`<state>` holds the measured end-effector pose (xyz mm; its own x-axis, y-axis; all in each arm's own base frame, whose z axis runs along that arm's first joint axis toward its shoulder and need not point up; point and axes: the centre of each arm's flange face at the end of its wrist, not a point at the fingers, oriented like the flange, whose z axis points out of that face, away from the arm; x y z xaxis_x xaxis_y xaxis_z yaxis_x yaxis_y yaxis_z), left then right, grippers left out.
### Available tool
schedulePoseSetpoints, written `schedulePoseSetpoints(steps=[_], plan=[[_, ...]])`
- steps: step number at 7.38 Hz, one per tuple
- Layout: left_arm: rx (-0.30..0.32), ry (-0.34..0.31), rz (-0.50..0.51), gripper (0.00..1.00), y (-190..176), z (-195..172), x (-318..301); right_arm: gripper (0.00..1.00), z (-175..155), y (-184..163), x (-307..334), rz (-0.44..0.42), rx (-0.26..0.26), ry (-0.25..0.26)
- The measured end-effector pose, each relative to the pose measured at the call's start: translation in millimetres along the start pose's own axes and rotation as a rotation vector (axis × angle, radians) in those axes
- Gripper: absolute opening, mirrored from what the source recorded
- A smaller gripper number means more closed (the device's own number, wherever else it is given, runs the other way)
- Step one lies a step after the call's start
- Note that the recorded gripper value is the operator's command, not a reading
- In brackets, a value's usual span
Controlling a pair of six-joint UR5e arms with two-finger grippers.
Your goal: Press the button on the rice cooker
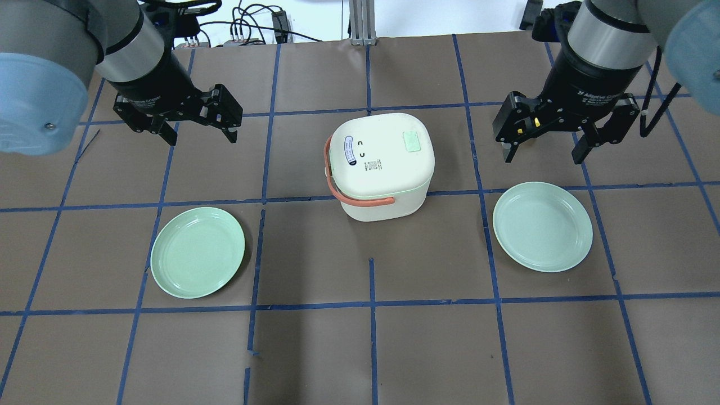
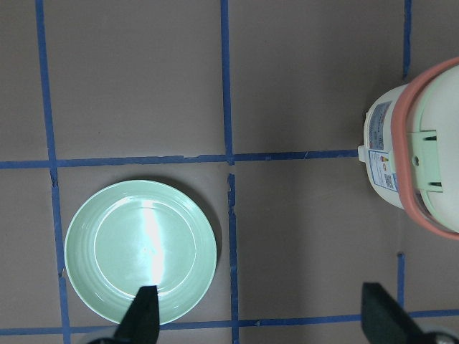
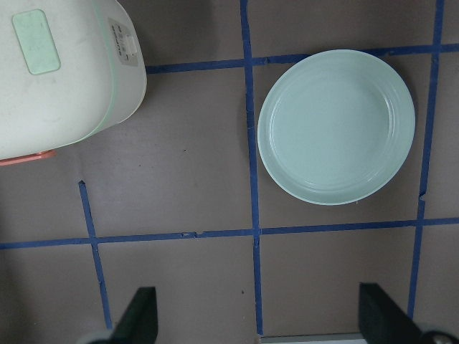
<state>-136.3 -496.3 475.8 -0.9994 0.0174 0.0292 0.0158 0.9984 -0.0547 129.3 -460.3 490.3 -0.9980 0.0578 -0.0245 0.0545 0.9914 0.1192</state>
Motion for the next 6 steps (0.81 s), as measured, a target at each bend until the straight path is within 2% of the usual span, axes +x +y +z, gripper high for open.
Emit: schedulePoseSetpoints(steps=[4, 6], plan=[[0.0, 0.0, 0.0, 1.0, 0.0, 0.0, 0.0, 1.0, -0.4, 0.0, 0.0, -0.004, 0.002, 0.0], [0.0, 0.0, -0.001, 1.0, 0.0, 0.0, 0.0, 1.0, -2.1, -2.3, -0.8, -0.015, 0.026, -0.003]])
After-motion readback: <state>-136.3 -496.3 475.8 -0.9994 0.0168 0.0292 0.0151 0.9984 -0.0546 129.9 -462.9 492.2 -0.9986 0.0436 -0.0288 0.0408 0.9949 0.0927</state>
